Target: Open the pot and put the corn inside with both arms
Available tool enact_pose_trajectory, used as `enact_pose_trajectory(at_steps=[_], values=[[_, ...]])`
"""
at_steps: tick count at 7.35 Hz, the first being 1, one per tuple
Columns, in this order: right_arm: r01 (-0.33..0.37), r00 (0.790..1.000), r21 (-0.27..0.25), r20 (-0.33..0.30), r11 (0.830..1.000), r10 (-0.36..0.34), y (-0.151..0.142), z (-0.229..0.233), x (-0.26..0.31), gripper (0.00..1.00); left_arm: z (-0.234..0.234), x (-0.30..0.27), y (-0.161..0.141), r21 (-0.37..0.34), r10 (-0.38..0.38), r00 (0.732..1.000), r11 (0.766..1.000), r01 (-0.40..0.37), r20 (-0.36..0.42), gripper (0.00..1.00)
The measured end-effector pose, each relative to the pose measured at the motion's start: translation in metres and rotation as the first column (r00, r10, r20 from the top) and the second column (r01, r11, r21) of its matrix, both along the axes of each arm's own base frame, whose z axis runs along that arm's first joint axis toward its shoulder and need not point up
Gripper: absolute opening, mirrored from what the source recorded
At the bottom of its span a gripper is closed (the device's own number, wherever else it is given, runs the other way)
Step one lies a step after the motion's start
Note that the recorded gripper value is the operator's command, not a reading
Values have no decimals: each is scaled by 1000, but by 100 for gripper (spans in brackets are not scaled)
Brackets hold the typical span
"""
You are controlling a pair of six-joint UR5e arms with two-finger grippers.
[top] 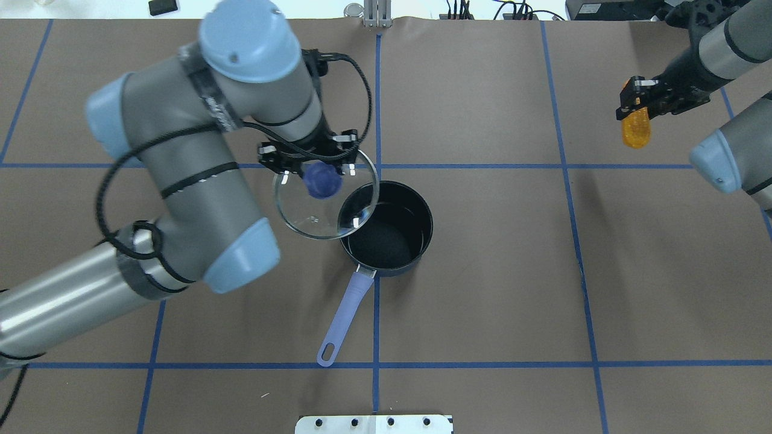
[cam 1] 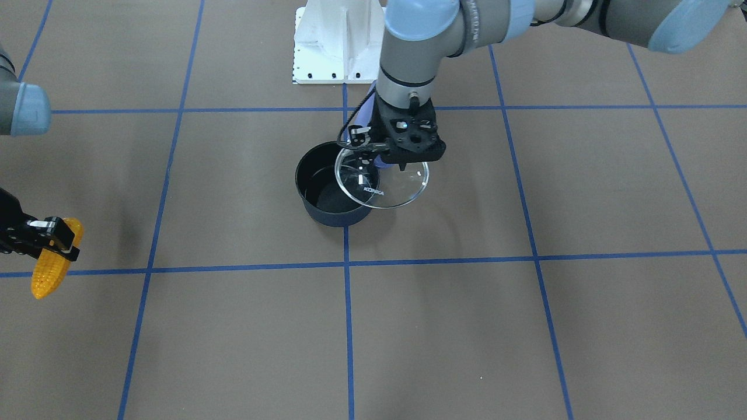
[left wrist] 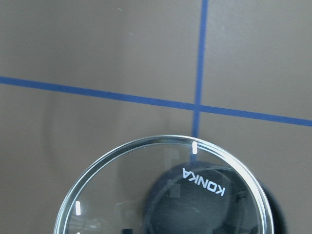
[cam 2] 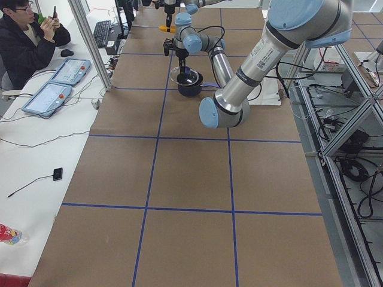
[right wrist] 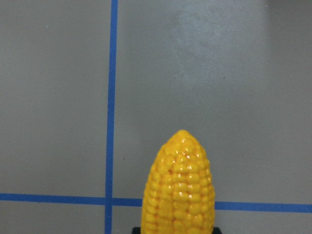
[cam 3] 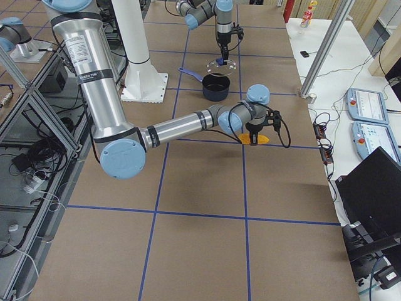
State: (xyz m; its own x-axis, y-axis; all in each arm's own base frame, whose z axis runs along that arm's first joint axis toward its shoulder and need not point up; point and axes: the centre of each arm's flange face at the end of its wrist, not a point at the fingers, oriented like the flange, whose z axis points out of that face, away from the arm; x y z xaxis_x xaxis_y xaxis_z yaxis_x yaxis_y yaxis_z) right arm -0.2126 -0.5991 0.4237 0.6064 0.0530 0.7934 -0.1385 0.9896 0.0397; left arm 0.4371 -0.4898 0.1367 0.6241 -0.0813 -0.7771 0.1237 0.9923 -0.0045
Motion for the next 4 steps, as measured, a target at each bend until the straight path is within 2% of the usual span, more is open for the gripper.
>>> enact_pose_trajectory(at_steps=[2,4], values=[[-53,997,-64,45,997,56,9,-64,-60,1,71,-77,-15,72,67,997,995,-70,46,45],[-83,995,-111,42,990,88,39,-152,-123,1,150,-128,-27,137,129,984,980,-146,127,45]])
